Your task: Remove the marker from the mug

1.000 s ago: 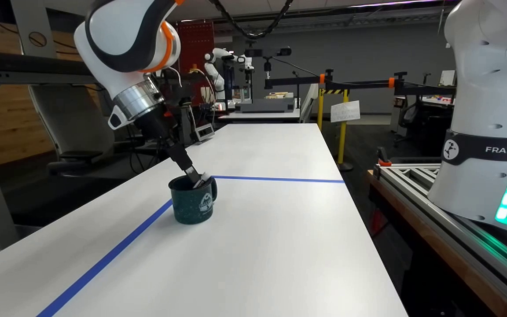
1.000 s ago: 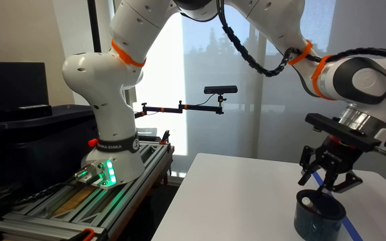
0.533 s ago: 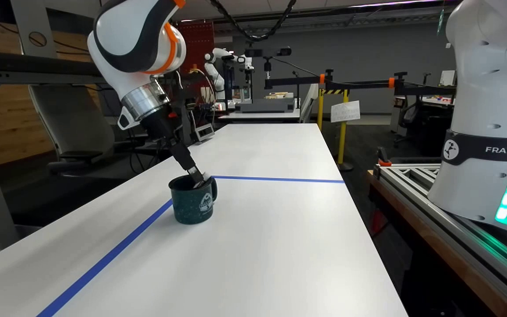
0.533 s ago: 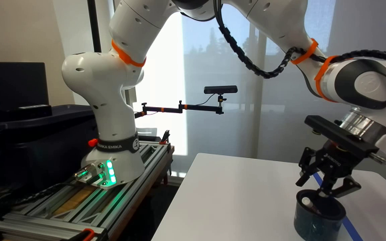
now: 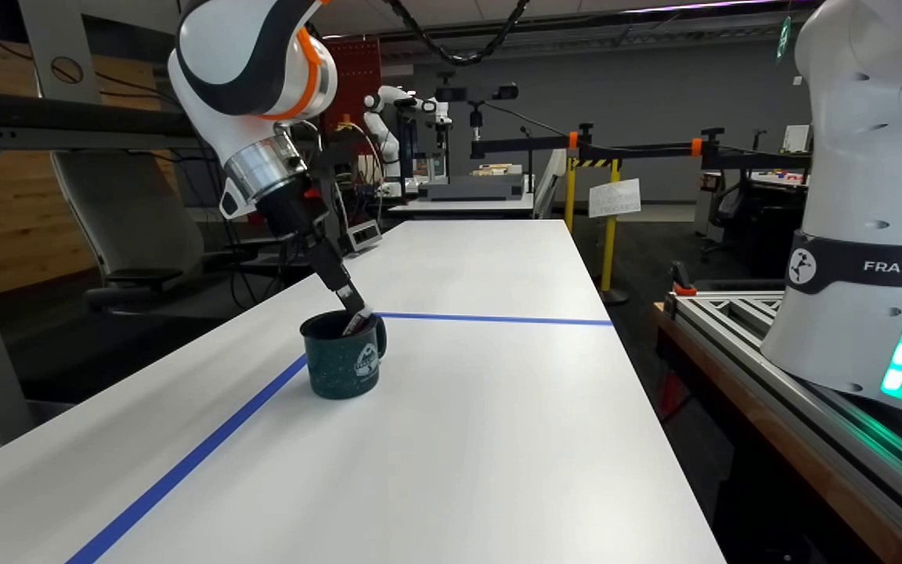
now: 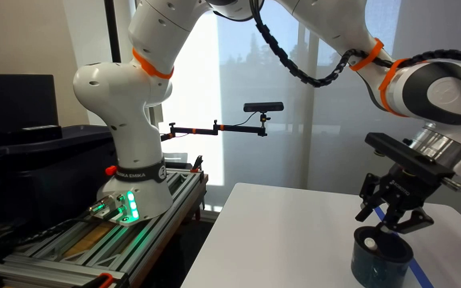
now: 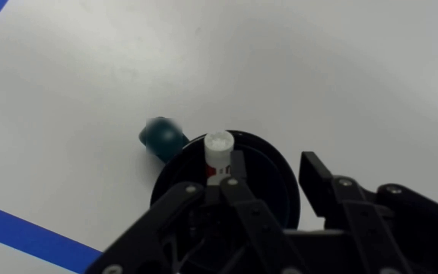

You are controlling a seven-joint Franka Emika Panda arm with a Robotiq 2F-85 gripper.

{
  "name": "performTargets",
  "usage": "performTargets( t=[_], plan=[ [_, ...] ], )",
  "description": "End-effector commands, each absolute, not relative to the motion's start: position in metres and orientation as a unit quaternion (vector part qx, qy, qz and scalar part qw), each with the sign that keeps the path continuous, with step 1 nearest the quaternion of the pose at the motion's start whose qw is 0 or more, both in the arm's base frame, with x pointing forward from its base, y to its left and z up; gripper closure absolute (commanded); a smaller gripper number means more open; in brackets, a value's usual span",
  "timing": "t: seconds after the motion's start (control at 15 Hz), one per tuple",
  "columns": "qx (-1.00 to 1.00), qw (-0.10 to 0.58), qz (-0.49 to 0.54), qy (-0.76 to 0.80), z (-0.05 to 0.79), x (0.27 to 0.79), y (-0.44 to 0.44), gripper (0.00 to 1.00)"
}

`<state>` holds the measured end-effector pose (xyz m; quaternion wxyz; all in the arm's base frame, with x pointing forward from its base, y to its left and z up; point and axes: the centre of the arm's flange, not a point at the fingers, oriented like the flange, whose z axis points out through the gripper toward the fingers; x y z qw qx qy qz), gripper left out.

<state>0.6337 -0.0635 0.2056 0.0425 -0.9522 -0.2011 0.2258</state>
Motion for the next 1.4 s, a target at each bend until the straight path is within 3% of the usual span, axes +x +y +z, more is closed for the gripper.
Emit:
performTargets(
  t=[0.0, 0.53, 1.0, 1.33],
  plan=[
    [-0.953, 0.034, 0.235, -0.186, 0.223, 0.621, -0.063, 0.56],
    [-0.949, -0.005, 0.259, -0.181, 0.224, 0.612, -0.076, 0.52],
    [-0.944, -0.06, 0.265, -0.188, 0.217, 0.615, -0.077, 0.56],
    [-0.94, -0.096, 0.259, -0.201, 0.216, 0.62, -0.072, 0.49]
  ],
)
